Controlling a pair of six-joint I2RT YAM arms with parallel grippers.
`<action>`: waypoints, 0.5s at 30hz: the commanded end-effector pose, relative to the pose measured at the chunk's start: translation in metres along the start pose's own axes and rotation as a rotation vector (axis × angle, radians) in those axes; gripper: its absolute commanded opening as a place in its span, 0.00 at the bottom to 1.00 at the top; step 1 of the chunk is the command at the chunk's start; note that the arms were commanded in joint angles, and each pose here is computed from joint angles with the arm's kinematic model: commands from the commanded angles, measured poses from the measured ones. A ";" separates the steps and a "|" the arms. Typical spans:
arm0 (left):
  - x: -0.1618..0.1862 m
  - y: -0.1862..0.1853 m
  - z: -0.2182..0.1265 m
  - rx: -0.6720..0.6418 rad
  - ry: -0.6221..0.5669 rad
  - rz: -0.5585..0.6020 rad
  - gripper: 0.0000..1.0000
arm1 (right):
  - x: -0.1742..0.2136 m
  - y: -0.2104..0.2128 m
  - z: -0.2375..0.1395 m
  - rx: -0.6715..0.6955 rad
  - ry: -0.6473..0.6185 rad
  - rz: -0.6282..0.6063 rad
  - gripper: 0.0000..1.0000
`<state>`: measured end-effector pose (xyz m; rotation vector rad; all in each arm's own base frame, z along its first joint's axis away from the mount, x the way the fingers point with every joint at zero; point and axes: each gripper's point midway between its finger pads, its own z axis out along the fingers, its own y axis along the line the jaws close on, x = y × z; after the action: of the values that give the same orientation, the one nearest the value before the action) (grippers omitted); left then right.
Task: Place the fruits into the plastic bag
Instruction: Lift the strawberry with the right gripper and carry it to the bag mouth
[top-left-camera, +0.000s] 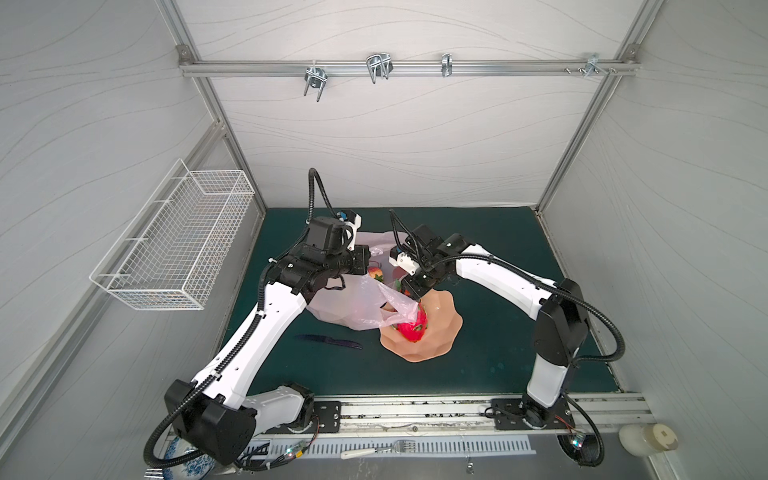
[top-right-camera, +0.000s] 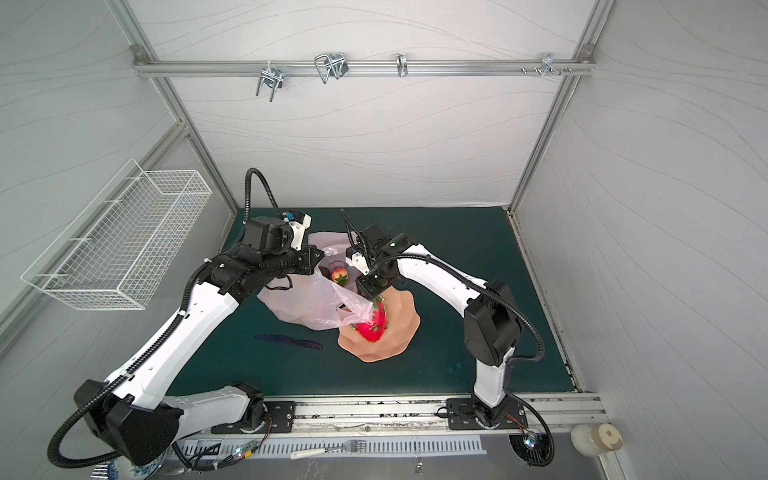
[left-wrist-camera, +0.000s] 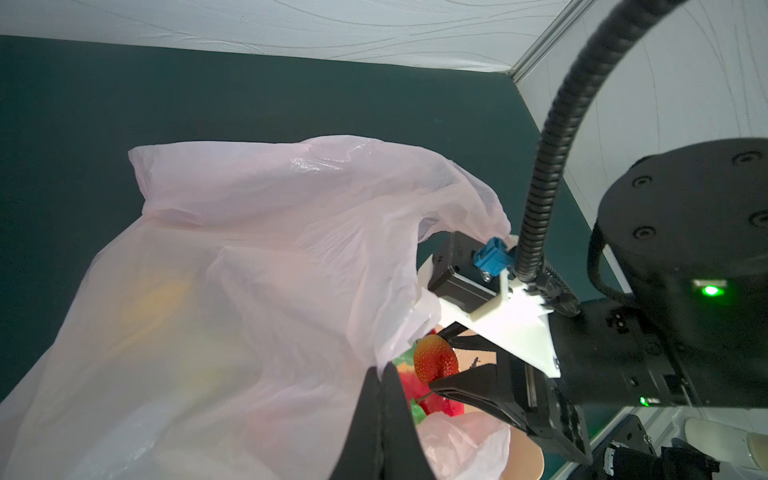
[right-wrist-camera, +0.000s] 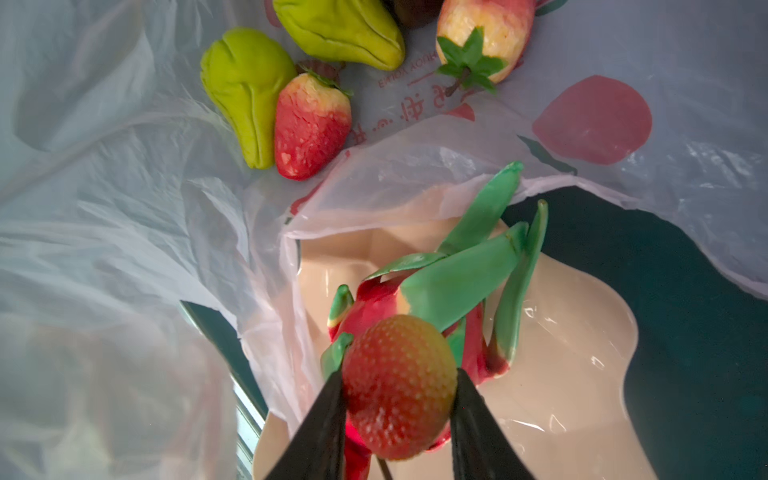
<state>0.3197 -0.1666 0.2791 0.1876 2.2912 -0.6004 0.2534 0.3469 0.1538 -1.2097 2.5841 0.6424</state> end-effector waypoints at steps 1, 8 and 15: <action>-0.025 -0.012 -0.010 0.041 -0.079 0.013 0.00 | -0.010 0.017 0.001 -0.106 -0.025 0.054 0.23; -0.024 -0.013 -0.005 0.052 -0.071 0.009 0.00 | -0.020 0.019 0.003 -0.167 -0.060 0.163 0.22; -0.026 -0.013 -0.006 0.050 -0.074 0.016 0.00 | -0.022 0.009 -0.006 -0.176 -0.078 0.216 0.22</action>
<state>0.3210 -0.1703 0.2781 0.1958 2.2921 -0.6207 0.2594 0.3667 0.1688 -0.9674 2.6431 0.9166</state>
